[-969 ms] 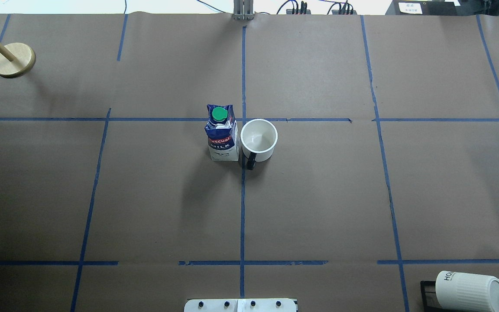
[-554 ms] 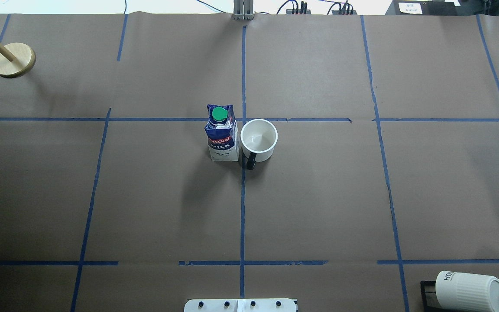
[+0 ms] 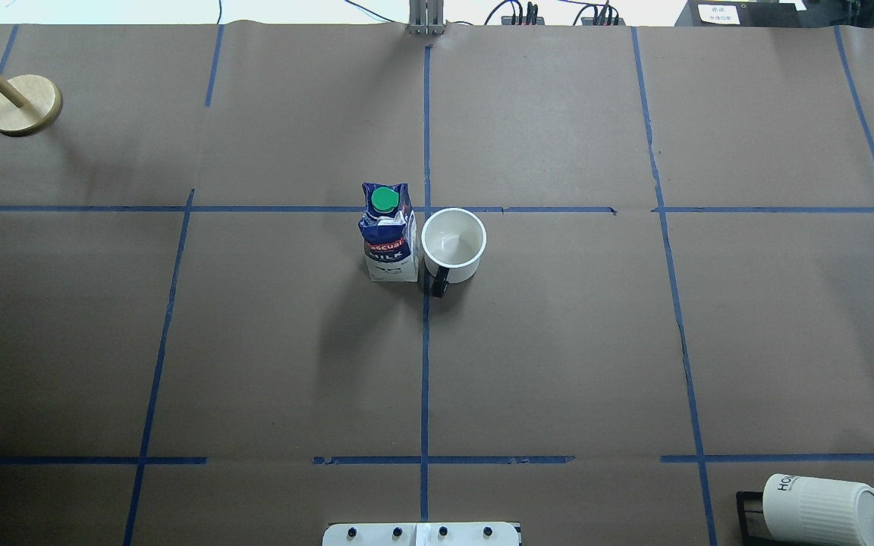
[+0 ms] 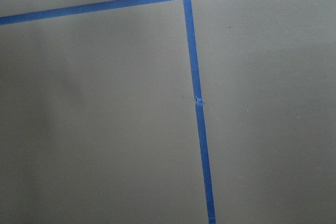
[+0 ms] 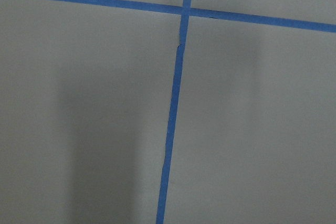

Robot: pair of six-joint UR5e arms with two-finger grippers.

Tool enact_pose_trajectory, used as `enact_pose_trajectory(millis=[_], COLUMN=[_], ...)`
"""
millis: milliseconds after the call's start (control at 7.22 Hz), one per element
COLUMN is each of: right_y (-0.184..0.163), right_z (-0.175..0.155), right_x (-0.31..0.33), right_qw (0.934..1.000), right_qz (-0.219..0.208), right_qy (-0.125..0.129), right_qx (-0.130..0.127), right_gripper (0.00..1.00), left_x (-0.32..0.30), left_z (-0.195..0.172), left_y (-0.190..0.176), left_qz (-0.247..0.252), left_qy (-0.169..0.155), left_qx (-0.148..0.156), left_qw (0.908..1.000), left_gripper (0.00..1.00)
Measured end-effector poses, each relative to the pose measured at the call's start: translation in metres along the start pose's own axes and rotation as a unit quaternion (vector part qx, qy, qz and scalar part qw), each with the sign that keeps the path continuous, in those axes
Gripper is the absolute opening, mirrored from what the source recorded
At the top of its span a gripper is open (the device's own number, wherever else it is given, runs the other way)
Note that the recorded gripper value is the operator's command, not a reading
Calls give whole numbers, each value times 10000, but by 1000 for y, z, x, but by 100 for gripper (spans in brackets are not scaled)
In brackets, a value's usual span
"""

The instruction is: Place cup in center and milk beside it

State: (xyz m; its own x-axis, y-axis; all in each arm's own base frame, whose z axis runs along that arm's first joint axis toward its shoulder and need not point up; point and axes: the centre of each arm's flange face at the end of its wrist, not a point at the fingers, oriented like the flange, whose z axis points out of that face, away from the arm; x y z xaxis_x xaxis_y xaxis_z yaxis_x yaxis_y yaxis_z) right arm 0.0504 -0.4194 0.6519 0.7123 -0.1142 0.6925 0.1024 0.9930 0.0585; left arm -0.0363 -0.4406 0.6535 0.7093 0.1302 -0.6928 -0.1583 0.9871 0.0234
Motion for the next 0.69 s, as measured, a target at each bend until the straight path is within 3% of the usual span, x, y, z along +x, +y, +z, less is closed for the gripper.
enact_pose_trajectory(millis=[692], right_y=[0], right_z=[0], right_x=[0], right_qw=[10000], right_qz=[-9], right_qy=[0], right_qx=[9], right_gripper=[100], left_x=[1], left_z=[-1], left_y=[0], left_qz=[13], left_qy=[-2], left_qx=[14], left_qw=[10000], left_gripper=[100])
